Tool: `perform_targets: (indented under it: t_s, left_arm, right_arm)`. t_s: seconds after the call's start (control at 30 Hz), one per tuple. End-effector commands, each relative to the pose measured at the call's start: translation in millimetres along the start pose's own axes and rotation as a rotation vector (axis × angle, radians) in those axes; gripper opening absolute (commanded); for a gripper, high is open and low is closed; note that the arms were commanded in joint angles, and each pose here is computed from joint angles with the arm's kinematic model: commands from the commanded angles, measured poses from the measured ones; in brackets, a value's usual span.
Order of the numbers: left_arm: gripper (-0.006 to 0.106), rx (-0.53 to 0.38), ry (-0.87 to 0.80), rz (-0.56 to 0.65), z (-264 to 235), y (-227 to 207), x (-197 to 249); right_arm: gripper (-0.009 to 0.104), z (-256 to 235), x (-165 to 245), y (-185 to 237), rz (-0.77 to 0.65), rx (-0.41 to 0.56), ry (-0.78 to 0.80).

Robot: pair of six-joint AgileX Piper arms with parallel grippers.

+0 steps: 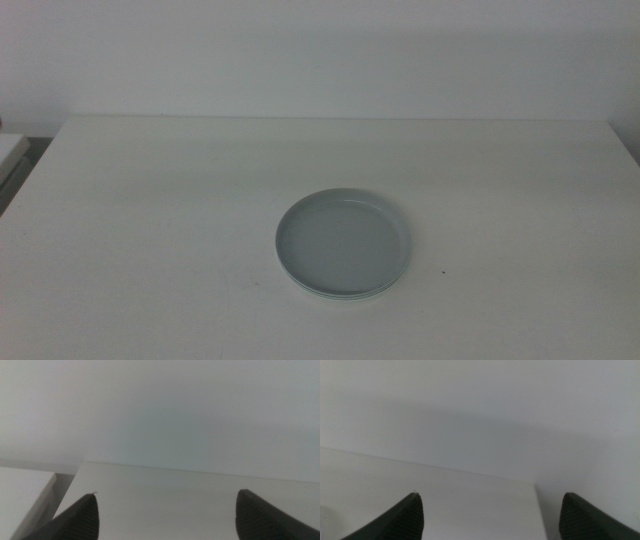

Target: Stack the three bowls on top of each other.

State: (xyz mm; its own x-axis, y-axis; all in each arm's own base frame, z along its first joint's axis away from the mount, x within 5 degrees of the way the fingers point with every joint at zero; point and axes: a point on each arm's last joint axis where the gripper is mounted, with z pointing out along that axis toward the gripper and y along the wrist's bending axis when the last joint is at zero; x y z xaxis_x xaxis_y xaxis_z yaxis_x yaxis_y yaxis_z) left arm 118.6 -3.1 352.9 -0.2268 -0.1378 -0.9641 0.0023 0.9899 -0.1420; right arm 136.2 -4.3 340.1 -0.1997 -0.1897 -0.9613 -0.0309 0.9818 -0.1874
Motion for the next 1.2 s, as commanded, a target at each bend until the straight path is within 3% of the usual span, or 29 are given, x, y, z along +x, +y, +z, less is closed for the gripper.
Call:
perform_targets:
  t_s: [0.0, 0.3, 0.53, 1.17]
  left_arm:
    - [0.094, 0.006, -0.055, -0.016, -7.8, 2.2, 16.5]
    - [0.094, -0.011, -0.087, 0.041, -30.0, 16.1, 109.1]
    - [0.094, -0.012, -0.084, 0.043, -29.6, 23.2, 159.9]
    - [0.094, -0.017, -0.059, 0.044, -25.3, 25.2, 171.3]
  right_arm:
    - [0.093, -15.3, 15.7, 0.1, -0.018, 0.049, -0.048]
    - [0.093, -55.2, 93.3, 19.8, -0.061, 0.075, -0.124]
    - [0.093, -57.6, 126.4, 27.2, -0.062, 0.076, -0.131]
    - [0.093, -58.8, 128.9, 29.0, -0.001, 0.064, -0.156]
